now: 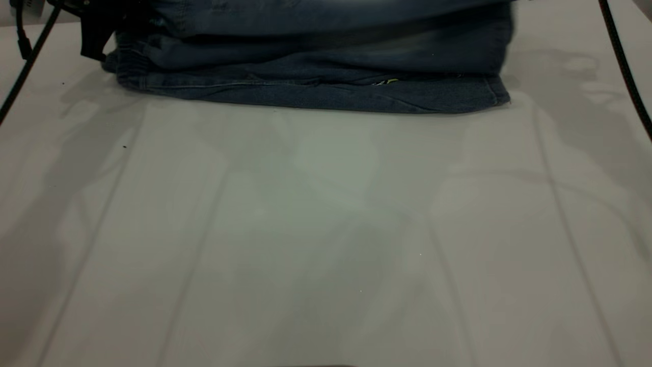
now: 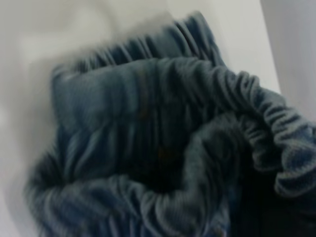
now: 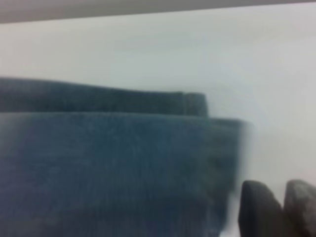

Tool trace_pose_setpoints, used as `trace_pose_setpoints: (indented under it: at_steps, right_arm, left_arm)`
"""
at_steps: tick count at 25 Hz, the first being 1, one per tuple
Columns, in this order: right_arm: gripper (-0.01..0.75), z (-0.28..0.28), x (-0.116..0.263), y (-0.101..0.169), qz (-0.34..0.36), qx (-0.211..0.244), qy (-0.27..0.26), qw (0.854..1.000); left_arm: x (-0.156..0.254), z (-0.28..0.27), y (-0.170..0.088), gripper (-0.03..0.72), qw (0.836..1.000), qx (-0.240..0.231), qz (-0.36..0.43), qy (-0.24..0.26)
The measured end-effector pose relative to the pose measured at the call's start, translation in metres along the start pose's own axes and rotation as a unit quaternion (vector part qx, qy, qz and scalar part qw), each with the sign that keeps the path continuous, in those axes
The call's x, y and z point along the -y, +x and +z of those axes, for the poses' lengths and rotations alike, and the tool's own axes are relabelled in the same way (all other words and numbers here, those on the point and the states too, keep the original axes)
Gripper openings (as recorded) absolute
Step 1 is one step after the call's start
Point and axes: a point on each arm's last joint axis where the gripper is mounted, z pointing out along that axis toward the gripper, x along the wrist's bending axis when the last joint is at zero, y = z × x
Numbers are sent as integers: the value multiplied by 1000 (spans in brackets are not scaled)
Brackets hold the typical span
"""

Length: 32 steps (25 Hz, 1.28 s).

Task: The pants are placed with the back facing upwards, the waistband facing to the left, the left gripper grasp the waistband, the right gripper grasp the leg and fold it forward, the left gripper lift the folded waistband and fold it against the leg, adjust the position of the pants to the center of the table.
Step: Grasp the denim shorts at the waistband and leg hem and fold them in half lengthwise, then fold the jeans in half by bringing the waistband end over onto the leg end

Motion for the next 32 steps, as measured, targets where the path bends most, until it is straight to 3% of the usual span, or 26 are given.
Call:
trace_pose_setpoints:
  at_steps: [6, 9, 13, 22, 28, 32]
  right_arm:
    - [290, 0, -2, -1, 1, 3, -9, 1000]
    - [405, 0, -1, -1, 1, 2, -5, 1000]
    - [496, -1, -4, 2, 1, -7, 7, 1000]
    - [512, -7, -28, 15, -9, -43, 32, 999]
    - [512, -8, -27, 17, -26, -52, 52, 997]
    - [512, -9, -24, 18, -47, -59, 68, 995]
  left_arm:
    - [-3, 2, -6, 260, 999, 9, 38, -10]
    - [-6, 1, -19, 365, 997, 28, 73, -10]
    - [-8, -2, -41, 454, 989, 61, 133, 5]
    - [-2, -14, -78, 478, 956, 134, 250, 72]
    - [-12, -19, -73, 478, 927, 158, 308, 146]
    - [-32, -21, -54, 478, 901, 136, 363, 195]
